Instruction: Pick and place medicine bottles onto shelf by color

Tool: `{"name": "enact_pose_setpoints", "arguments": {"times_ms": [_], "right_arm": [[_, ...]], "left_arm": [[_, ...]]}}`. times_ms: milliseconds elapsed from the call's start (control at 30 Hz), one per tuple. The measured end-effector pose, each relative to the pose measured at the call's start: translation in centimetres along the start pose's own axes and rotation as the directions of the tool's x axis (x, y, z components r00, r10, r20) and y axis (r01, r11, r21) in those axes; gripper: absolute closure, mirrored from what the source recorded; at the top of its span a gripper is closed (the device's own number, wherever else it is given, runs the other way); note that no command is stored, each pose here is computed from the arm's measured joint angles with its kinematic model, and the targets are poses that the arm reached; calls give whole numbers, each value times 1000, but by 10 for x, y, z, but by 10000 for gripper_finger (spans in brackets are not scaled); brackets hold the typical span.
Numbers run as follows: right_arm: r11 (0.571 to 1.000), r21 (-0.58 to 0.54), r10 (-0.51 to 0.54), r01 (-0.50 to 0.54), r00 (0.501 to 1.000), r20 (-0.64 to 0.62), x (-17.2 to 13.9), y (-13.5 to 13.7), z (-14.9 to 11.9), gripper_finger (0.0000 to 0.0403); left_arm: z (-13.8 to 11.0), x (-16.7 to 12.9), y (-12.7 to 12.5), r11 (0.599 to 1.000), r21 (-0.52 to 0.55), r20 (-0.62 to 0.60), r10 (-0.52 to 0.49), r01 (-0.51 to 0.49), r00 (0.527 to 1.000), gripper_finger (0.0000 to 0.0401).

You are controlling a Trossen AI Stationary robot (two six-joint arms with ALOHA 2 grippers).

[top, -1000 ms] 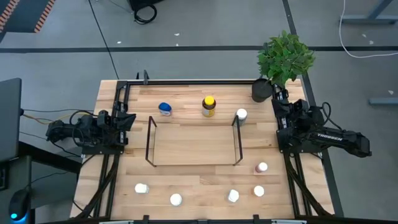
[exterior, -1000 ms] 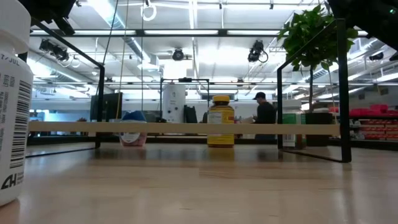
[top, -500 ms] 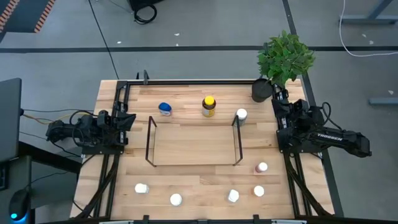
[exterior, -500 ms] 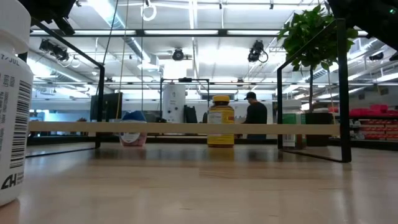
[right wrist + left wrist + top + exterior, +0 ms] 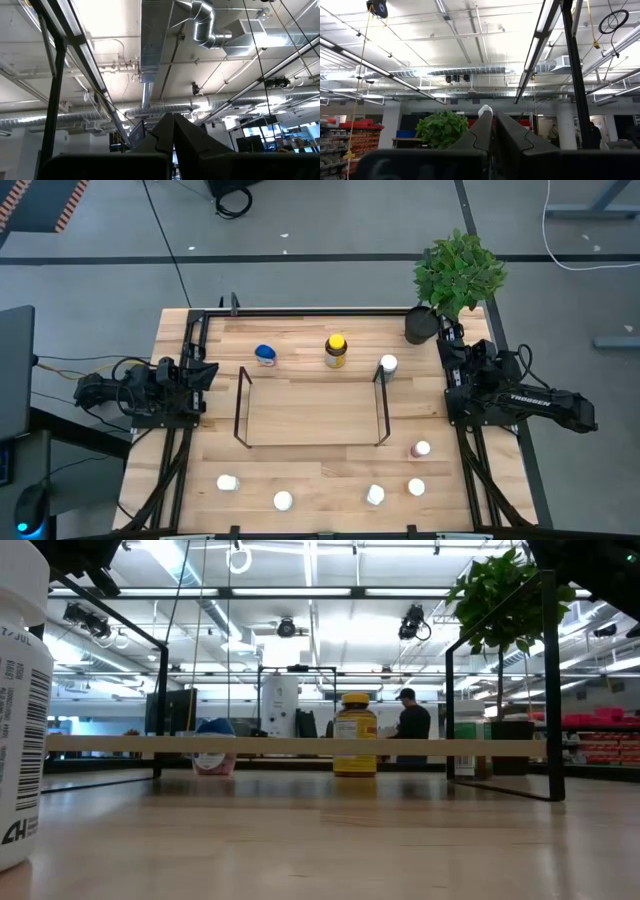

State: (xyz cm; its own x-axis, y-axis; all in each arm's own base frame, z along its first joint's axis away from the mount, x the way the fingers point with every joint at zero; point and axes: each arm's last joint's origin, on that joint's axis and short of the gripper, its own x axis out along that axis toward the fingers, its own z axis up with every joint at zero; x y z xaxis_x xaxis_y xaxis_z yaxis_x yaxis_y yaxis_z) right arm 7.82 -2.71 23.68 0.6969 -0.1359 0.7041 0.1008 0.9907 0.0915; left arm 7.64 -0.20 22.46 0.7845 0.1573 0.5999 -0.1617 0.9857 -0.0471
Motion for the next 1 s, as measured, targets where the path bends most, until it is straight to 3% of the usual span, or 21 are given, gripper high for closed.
{"name": "enact_pose_setpoints", "arguments": {"times_ms": [333, 467, 1000], "right_arm": [[1000, 0, 0, 0, 1000, 1, 0, 0, 0, 385], [1000, 0, 1, -1, 1000, 1, 0, 0, 0, 385], [1000, 0, 0, 0, 1000, 1, 0, 0, 0, 385]], "left_arm": [[0, 0, 0, 1000, 4, 0, 0, 0, 1000, 366], [0, 0, 1, 996, 81, -6, 24, -24, 1000, 373], [0, 0, 1, 999, 32, -6, 26, -26, 1000, 366]]}}
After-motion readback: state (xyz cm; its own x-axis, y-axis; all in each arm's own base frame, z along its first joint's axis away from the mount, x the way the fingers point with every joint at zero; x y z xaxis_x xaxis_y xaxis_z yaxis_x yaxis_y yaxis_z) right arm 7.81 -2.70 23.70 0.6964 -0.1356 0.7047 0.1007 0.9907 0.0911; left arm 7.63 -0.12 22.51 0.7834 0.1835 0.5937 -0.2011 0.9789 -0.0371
